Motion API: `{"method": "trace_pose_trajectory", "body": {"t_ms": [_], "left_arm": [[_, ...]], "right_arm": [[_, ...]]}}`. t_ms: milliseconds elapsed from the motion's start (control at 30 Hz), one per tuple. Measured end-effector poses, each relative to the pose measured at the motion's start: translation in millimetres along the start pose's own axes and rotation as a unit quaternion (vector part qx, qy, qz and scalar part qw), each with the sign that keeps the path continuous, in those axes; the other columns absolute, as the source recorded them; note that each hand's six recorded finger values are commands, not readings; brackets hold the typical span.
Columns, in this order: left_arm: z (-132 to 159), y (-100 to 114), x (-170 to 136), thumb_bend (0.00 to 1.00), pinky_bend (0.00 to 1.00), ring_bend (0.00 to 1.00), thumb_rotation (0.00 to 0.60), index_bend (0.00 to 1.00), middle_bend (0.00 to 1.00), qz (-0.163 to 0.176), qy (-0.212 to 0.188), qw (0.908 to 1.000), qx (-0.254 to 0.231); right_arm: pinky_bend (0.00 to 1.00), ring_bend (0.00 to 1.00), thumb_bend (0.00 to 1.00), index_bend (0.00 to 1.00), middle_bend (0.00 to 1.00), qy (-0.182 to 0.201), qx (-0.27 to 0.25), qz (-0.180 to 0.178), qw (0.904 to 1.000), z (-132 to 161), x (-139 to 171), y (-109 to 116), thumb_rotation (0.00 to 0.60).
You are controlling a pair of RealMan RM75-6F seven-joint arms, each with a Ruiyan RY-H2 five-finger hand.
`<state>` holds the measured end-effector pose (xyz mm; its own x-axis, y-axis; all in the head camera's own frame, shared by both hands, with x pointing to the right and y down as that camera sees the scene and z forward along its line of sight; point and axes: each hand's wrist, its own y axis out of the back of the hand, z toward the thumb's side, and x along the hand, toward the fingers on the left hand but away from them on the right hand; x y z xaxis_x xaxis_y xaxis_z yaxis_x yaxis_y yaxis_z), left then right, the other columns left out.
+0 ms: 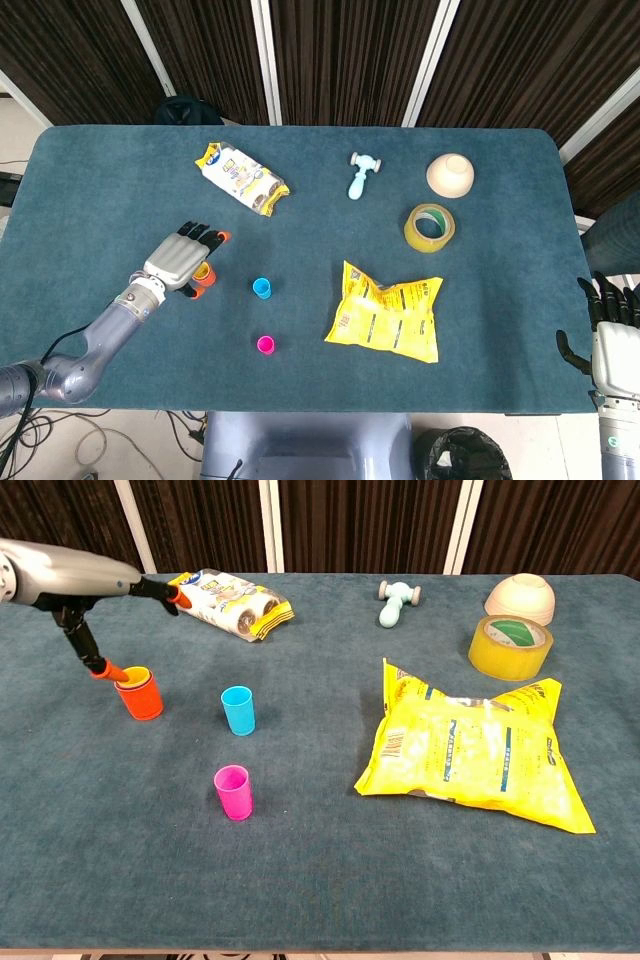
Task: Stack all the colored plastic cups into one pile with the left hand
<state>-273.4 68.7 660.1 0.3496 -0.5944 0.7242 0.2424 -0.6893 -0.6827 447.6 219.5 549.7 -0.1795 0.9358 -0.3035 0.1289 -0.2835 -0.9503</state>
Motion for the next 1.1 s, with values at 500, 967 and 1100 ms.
{"method": "trace_pose_trajectory", "body": {"t_ms": [500, 967, 1100], "left_arm": [[60.4, -19.5, 32.5, 0.19, 0.06, 0.0, 0.6, 0.23, 0.16, -0.002, -0.054, 0.9985, -0.011], [76.0, -33.3, 47.9, 0.3, 0.06, 0.0, 0.6, 0.38, 0.19, -0.007, -0.058, 0.9983, 0.002], [76.2, -34.3, 49.2, 0.32, 0.06, 0.0, 0.6, 0.42, 0.22, -0.006, -0.057, 0.9984, 0.004]], "right_arm": [[0.04, 0.1, 0.42, 0.12, 0.05, -0.007, -0.006, 0.0, 1.0, -3.4, -0.5, 2.1, 0.6], [0.04, 0.1, 0.42, 0.12, 0.05, -0.01, -0.008, -0.004, 0.9999, -4.0, -0.8, 3.9, 0.6], [0.04, 0.11, 0.42, 0.12, 0.05, -0.011, -0.009, -0.005, 0.9999, -4.6, -0.9, 4.1, 0.6]]}}
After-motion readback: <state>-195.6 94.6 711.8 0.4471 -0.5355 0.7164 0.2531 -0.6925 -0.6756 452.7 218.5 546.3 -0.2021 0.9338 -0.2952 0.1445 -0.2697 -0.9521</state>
